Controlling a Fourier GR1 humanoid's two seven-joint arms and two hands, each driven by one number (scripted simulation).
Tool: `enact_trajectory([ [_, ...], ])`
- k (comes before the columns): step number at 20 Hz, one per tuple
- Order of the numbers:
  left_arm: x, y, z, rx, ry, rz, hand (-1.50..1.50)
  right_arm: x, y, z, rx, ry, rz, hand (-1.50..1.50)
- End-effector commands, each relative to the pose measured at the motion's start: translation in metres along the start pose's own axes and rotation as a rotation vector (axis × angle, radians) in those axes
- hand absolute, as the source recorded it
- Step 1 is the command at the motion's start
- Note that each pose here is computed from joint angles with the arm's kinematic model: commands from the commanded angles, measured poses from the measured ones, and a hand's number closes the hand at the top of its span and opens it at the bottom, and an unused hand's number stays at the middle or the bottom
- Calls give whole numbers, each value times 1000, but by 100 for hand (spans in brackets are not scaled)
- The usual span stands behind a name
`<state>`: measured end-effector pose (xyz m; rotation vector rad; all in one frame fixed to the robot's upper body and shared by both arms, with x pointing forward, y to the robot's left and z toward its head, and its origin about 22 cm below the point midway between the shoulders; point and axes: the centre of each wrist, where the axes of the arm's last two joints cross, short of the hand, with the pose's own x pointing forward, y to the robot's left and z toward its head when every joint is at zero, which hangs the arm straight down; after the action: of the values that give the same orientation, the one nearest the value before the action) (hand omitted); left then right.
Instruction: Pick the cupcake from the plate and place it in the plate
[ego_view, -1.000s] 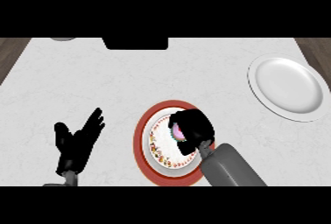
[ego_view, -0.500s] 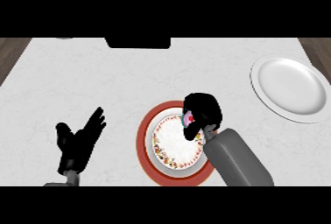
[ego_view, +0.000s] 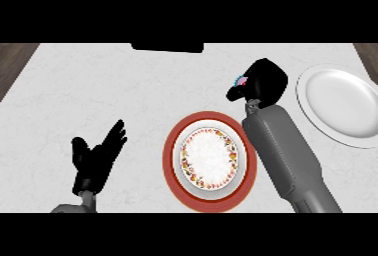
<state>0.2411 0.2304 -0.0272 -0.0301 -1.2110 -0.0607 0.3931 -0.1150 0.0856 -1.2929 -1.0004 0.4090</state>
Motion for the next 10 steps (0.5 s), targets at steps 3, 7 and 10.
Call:
enact_trajectory([
  [3,5,-12,-4,-31,4,-11,0,28,-22,-18,-338,171,-158,150],
  [7,-1,-5,-2,-19,4,-13,0,30,-31,-29,-457,226,-250,150],
  [10,-3,-6,-4,-5,10,-13,0,17,-32,-44,-524,284,-287,150],
])
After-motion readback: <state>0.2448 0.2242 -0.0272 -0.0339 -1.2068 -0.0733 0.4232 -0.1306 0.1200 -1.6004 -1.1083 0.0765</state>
